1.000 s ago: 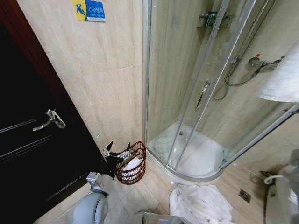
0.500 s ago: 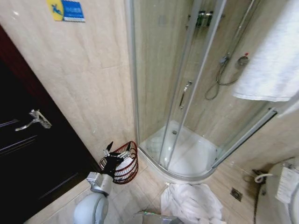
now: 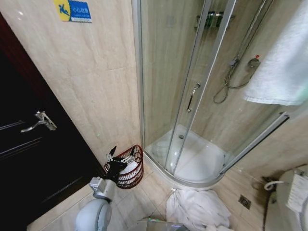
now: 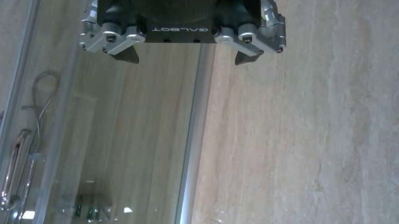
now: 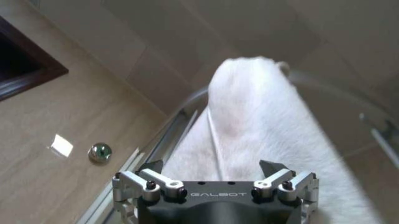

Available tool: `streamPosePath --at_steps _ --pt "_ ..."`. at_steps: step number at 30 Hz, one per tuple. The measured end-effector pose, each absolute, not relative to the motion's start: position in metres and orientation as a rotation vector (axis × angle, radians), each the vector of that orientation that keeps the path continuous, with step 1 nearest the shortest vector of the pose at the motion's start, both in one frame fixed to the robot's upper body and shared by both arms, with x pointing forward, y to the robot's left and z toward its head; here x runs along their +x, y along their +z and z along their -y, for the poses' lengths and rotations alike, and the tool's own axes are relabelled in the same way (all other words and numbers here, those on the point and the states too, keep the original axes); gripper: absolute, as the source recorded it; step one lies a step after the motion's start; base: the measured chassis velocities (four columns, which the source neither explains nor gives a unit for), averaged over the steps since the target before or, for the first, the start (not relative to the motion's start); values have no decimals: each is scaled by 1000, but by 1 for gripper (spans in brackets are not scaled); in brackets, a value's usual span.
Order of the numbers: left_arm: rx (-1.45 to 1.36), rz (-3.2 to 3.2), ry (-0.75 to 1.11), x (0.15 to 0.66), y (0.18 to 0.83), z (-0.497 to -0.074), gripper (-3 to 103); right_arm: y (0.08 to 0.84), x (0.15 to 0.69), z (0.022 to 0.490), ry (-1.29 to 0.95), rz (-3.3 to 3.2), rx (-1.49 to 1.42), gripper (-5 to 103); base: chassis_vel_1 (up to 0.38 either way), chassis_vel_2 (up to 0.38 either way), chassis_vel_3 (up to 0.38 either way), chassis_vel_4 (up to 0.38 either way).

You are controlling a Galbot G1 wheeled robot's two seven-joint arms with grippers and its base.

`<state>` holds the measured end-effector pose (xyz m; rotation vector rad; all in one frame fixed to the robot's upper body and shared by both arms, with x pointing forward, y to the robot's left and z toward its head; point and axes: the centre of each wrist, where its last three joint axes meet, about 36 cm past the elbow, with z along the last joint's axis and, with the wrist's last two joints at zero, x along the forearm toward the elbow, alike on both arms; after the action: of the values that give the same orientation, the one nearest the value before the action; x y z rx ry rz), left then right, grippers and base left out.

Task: Discard the used towel into the hamper.

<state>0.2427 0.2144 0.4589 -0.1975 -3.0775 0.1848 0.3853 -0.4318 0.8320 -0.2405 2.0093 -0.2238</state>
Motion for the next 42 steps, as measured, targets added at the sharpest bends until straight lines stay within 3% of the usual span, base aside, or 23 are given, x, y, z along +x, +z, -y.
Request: streamPosePath --at_steps 6,13,16,25,32,42 --pt "-198 3078 184 243 459 -214 100 868 418 404 -253 -1964 -249 100 0 0 0 0" --pt "-198 3078 184 243 459 -214 100 895 454 373 -476 -1969 -32 100 0 0 0 0" --pt "-198 3077 184 243 459 -214 100 909 456 383 -604 -1937 176 100 0 0 0 0" --pt "-198 3077 184 243 459 -214 100 924 421 441 -734 -1846 436 100 0 0 0 0" --pt "-198 3077 184 243 459 -214 100 927 423 468 -637 -1917 445 100 0 0 0 0" --pt "-198 3078 184 243 459 -214 100 939 435 456 -224 -2129 213 101 0 0 0 0"
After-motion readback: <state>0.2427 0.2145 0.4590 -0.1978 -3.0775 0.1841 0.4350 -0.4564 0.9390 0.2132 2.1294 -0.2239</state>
